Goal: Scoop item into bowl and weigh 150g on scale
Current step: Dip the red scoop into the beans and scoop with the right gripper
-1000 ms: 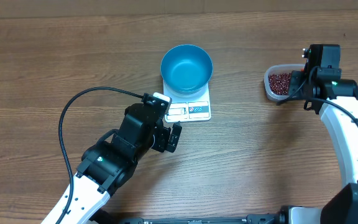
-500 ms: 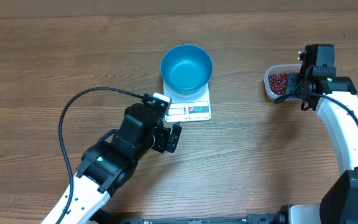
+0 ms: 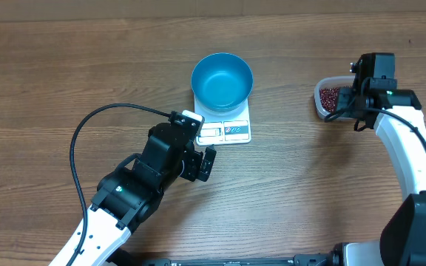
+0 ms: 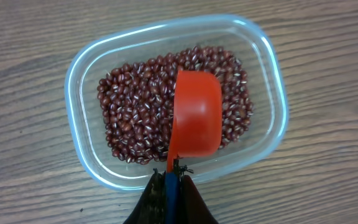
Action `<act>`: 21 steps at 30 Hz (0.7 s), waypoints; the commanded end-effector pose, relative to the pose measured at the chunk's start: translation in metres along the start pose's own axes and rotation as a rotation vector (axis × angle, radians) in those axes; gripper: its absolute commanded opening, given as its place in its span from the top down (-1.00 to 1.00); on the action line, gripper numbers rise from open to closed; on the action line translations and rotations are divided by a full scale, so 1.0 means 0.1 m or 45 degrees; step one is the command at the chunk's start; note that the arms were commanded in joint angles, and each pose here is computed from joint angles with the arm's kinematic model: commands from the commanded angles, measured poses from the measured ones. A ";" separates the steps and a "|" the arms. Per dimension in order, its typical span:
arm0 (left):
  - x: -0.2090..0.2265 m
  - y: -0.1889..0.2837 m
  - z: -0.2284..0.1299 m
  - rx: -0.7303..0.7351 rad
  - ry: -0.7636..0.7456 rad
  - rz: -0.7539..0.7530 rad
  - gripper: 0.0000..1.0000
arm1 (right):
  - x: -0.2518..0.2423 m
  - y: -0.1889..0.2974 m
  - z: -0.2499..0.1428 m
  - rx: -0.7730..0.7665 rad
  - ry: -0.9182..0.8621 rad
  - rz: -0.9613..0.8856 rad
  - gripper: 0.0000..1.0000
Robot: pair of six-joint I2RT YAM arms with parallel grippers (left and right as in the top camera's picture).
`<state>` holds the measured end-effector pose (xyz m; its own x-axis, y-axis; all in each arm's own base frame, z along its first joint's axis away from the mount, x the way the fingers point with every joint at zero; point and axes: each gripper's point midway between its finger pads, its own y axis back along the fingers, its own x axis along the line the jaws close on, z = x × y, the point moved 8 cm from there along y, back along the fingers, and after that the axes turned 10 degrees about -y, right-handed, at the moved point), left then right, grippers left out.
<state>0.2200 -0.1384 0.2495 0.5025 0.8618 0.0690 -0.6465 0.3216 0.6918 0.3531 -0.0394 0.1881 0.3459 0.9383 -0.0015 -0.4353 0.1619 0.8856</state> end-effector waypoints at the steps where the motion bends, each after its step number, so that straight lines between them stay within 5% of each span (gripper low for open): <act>1: -0.01 0.02 -0.03 0.000 -0.032 -0.013 -0.99 | 0.02 -0.12 -0.08 0.064 0.000 0.027 0.92; 21: -0.02 0.01 -0.03 0.001 -0.031 -0.018 -0.99 | 0.17 -0.11 -0.13 0.130 0.012 0.232 0.92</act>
<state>0.2200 -0.1384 0.2493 0.5026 0.8618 0.0691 -0.6461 0.3213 0.6923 0.3545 -0.0267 0.1793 0.2858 0.9518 0.1117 -0.4215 0.0201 0.9066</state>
